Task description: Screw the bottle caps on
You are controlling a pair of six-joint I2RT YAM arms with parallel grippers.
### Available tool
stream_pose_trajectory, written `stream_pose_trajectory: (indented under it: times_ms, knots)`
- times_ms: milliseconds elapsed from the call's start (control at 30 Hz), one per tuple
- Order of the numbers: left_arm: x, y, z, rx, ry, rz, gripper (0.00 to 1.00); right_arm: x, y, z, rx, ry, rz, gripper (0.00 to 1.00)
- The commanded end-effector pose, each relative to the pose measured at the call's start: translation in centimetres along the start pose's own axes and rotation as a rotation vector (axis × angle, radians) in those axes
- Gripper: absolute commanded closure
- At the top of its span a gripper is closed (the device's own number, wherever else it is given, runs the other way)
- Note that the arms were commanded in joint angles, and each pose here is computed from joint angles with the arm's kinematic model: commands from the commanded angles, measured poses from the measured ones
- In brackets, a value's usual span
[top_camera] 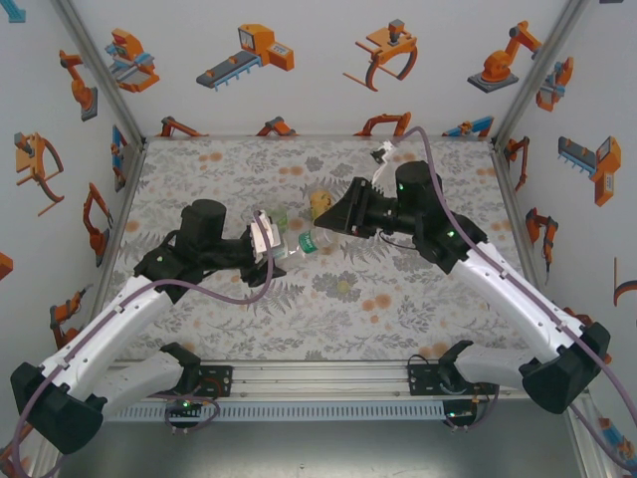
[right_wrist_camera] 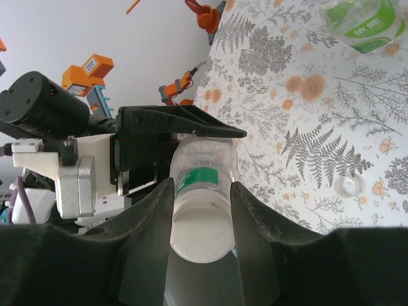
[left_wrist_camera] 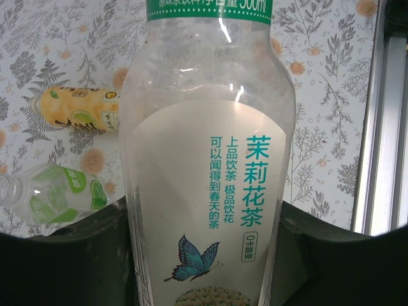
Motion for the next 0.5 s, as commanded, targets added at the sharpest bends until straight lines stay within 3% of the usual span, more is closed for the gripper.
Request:
stream_pose_trajectory:
  times_ms: [0, 200, 467]
  knots:
    - [0.7, 0.5, 2.2, -0.105, -0.063, 0.032, 1.0, 0.2, 0.5, 0.5, -0.036, 0.024, -0.063, 0.88]
    - [0.5, 0.7, 2.3, -0.113, -0.068, 0.026, 1.0, 2.4, 1.1, 1.2, -0.056, 0.199, -0.011, 0.6]
    - [0.3, 0.7, 2.4, -0.122, -0.068, 0.005, 1.0, 4.9, 2.5, 0.6, -0.043, 0.469, 0.1, 0.47]
Point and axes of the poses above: each hand's point on the last joint's axis, 136 mm out from that joint toward the fingers, its own y axis back along the fingers, its own x axis along the line the jaws close on, z = x × y, the point moved 6 cm from there along y, back along the fingers, and after that the axes turned 12 degrees about -y, right-handed, at the moved point
